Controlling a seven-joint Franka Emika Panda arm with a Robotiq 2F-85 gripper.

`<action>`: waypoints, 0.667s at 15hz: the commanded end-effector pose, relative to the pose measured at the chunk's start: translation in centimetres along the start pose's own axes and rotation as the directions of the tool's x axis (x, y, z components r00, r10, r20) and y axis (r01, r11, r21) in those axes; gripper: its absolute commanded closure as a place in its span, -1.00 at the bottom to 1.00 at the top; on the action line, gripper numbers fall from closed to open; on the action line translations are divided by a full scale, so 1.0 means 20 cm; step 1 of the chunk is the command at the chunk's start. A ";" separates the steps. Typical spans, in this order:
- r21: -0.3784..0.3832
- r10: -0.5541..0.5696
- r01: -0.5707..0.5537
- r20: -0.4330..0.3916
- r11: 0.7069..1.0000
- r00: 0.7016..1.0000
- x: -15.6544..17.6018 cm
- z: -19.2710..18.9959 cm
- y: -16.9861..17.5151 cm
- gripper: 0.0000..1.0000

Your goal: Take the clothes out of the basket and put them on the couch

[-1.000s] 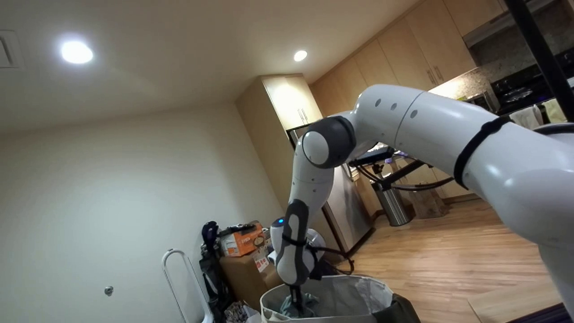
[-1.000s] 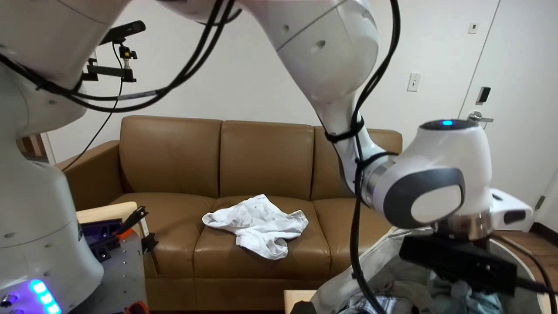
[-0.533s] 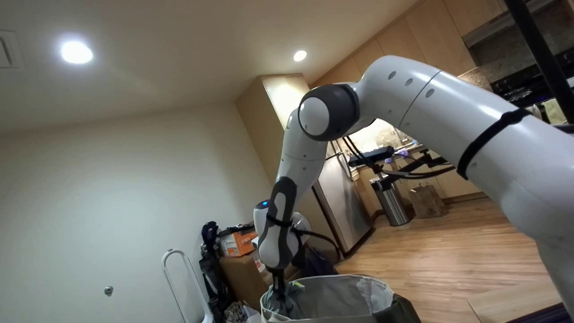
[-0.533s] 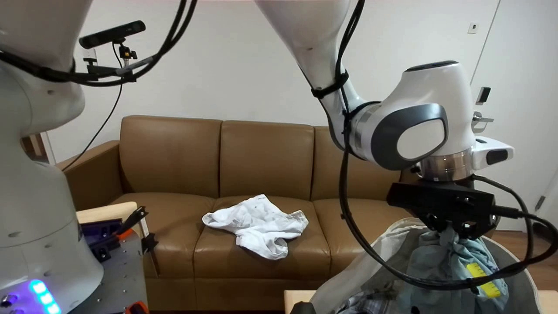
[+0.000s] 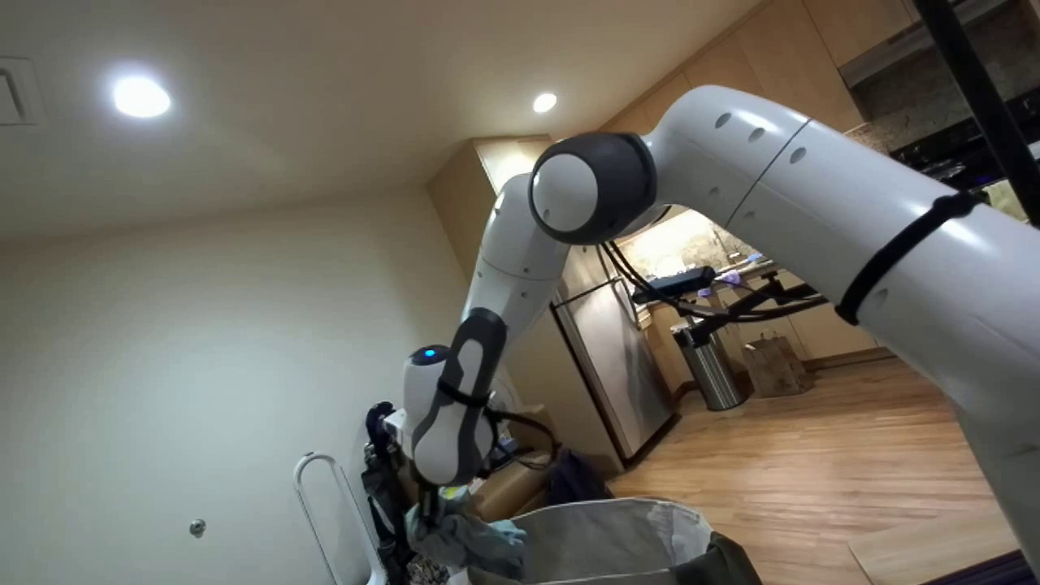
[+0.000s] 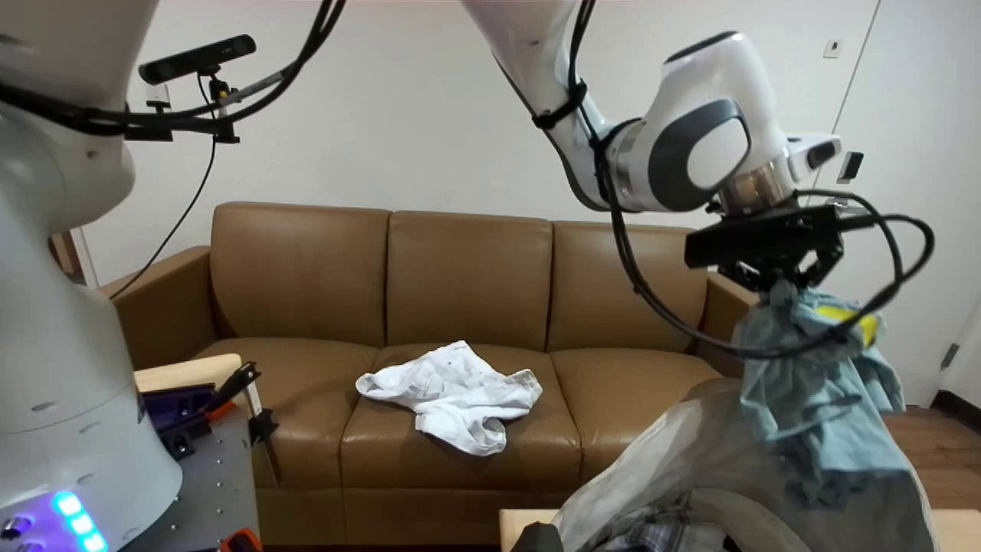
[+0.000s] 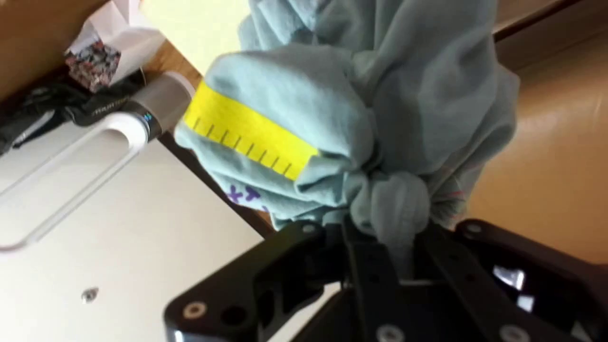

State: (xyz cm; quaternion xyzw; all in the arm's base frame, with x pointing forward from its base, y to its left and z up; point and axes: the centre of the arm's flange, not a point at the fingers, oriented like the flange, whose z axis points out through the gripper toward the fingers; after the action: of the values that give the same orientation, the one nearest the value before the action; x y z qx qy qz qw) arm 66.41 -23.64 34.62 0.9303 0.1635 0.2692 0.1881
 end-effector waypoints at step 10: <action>-0.081 -0.413 0.432 -0.495 0.898 0.765 1.13 -1.16 -1.02 0.95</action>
State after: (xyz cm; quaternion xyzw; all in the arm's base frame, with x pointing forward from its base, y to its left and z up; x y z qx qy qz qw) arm 68.70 4.50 50.66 0.8112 0.3648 0.4171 0.1865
